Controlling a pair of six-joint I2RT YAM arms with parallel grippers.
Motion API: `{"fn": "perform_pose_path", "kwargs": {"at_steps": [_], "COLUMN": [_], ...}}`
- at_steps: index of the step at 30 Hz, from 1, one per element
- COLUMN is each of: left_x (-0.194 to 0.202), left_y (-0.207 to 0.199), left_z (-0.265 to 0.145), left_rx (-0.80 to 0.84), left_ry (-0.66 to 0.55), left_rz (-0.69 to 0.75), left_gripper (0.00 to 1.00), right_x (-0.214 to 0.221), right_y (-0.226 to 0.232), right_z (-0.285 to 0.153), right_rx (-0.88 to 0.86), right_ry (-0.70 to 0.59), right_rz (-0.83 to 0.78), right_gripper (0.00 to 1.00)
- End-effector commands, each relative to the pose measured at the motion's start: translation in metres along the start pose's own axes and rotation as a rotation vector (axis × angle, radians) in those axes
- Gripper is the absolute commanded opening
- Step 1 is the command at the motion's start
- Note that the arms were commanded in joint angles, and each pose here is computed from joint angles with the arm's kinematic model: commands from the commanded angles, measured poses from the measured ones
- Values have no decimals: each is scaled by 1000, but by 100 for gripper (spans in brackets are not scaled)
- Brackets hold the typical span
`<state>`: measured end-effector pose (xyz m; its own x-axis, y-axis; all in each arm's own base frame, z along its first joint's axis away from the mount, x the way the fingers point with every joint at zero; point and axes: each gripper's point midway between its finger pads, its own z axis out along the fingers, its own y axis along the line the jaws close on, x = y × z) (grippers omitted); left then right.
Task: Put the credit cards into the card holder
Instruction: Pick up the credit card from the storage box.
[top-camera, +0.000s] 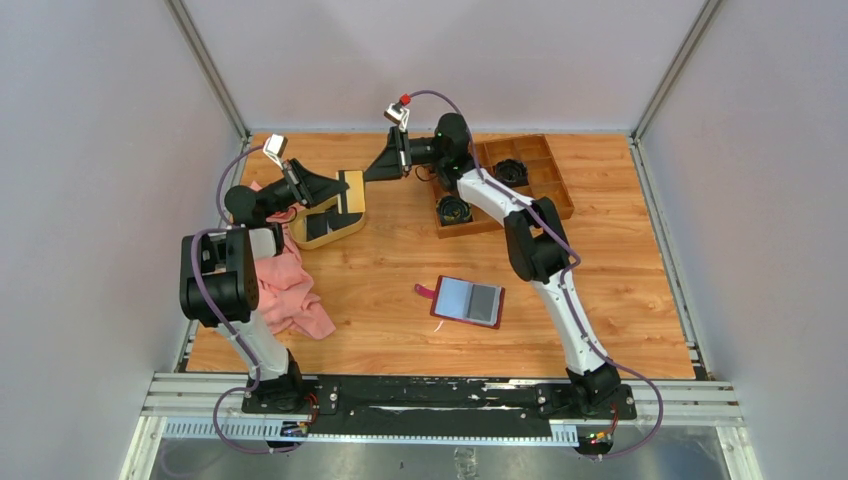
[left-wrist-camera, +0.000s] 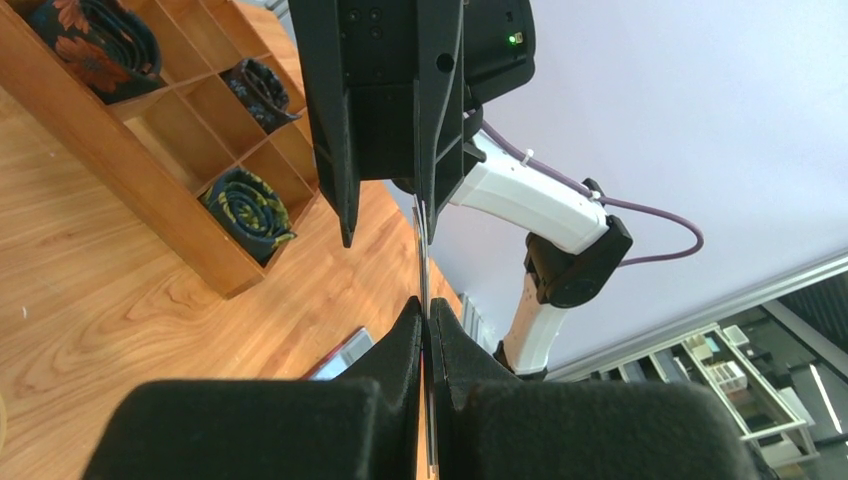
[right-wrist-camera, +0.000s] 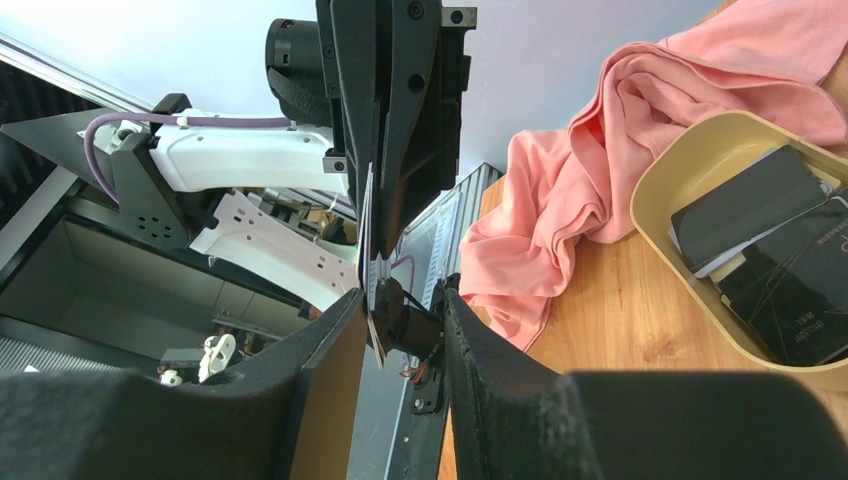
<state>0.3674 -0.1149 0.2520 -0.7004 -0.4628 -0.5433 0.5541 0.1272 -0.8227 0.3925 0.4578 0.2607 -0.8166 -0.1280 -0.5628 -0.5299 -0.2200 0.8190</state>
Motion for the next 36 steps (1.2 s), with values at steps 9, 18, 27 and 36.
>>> {"fn": "perform_pose_path", "kwargs": {"at_steps": [9,18,27,36], "left_x": [8,10,12,14], "left_y": [-23,-27,-28,-24], "left_z": [2,4,5,4], "left_rx": [46,51,54,49], "left_ry": [58,63,70,72], "left_rz": [84,84,79,64], "left_gripper": [0,0,0,0], "right_x": [9,8,0,-7], "right_y": [-2,-7,11,37], "right_z": [11,9,1,-1], "right_rx": [-32,-22,-51,-75], "right_ry": [29,40,54,59], "right_rz": [-67,-87,-150,-190], "right_gripper": [41,38,50,52]}}
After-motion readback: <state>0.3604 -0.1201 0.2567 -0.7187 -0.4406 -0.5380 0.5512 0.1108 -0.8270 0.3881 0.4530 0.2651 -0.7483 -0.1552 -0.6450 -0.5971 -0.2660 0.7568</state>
